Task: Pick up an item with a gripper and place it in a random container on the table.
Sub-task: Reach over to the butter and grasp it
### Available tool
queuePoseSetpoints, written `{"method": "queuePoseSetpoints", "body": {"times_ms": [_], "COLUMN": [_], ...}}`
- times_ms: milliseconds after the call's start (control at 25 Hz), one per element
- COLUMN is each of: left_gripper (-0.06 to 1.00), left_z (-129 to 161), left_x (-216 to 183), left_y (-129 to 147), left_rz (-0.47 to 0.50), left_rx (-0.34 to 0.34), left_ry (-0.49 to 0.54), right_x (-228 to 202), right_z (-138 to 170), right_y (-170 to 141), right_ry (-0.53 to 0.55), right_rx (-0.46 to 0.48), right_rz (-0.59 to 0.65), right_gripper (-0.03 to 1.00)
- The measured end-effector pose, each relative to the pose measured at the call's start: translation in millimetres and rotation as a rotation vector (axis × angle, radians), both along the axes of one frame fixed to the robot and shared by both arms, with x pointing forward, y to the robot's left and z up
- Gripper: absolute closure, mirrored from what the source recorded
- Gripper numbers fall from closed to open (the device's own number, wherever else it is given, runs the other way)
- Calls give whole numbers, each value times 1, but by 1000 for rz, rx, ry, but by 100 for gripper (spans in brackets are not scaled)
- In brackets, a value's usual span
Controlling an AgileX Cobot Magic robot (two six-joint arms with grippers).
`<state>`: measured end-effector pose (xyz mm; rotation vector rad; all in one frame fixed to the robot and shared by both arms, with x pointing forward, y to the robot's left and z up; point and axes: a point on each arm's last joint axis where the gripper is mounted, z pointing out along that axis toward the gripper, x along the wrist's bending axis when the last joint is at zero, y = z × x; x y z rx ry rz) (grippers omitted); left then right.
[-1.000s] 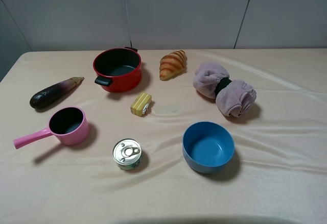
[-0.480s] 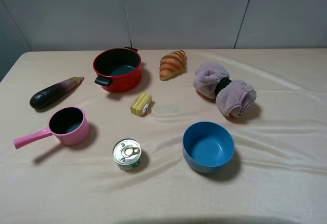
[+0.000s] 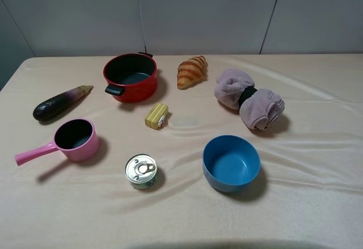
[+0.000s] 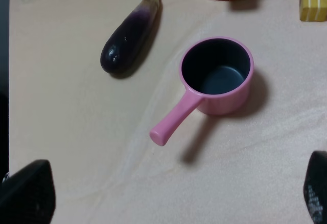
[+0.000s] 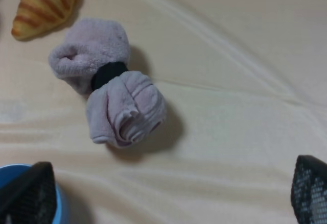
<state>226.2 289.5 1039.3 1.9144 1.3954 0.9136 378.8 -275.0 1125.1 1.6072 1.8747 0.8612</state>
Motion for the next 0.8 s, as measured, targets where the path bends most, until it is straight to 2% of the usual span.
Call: {"method": "queuePoseSetpoints", "body": {"times_ms": [320,800], "left_gripper": [-4,-4], "left_z": [0,0], "left_x": [0,0], "left_y": [0,0], "left_rz": [0,0], "left_rx": [0,0], "left_ry": [0,0], "right_x": [38,98], "right_z": [0,-17], "right_y": [15,78], "right_ry": [84,175], "right_rx": [4,-37], "right_rz": [44,235], "right_gripper": [27,27]}}
